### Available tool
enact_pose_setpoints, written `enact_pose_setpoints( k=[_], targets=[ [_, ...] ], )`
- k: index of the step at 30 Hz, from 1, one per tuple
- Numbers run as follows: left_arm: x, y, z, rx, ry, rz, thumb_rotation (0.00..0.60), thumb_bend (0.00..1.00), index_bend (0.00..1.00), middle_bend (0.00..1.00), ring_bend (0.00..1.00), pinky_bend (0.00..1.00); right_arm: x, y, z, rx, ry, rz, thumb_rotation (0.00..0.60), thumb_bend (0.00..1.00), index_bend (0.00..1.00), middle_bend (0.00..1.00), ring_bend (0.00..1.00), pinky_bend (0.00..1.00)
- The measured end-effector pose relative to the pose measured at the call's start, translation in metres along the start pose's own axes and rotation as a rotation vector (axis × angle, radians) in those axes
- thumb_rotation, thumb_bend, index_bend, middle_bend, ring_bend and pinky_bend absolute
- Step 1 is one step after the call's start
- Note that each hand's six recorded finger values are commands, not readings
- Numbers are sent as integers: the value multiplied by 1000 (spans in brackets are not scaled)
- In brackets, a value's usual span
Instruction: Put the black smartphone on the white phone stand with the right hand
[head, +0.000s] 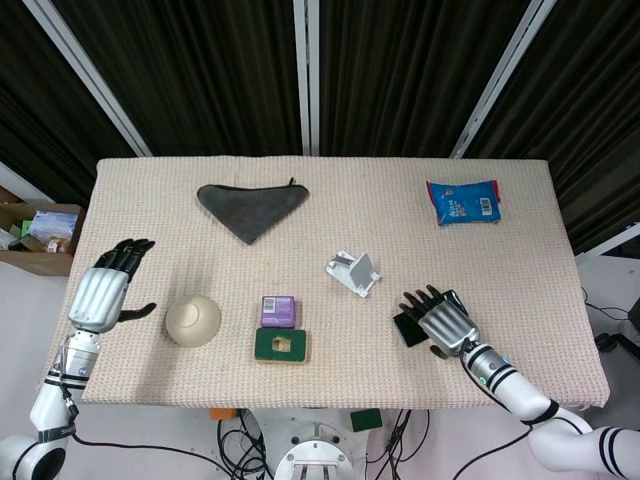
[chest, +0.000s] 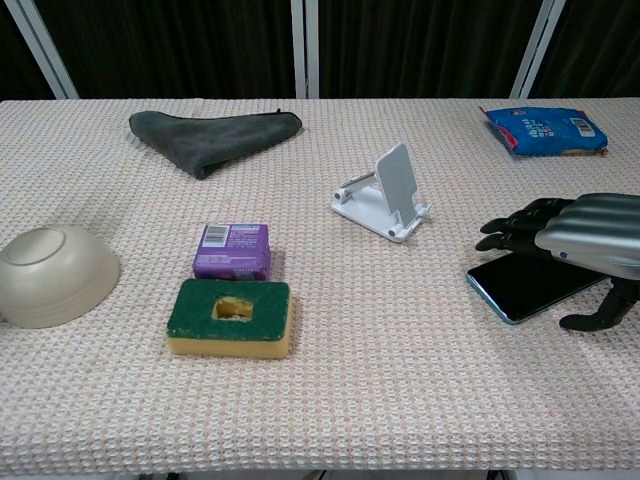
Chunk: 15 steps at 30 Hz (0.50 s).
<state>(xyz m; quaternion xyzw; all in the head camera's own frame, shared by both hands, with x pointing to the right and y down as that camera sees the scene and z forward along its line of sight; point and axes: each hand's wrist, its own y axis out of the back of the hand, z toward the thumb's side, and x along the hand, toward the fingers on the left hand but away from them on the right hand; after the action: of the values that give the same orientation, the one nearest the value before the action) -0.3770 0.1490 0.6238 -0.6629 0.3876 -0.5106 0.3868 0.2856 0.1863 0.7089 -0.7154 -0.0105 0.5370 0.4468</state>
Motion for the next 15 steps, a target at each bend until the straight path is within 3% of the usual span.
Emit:
enact_pose_setpoints(
  k=[5, 15],
  targets=[
    [0, 1, -2, 2, 4, 1, 600, 21, 126, 119, 103, 249, -3, -3, 2, -2, -7, -7, 597, 296, 297, 0, 0, 0],
    [-3, 1, -6, 24, 16, -2, 600, 21, 126, 120, 103, 250, -6, -2, 2, -14, -11, -30, 600, 310, 402, 0, 0, 0]
  ],
)
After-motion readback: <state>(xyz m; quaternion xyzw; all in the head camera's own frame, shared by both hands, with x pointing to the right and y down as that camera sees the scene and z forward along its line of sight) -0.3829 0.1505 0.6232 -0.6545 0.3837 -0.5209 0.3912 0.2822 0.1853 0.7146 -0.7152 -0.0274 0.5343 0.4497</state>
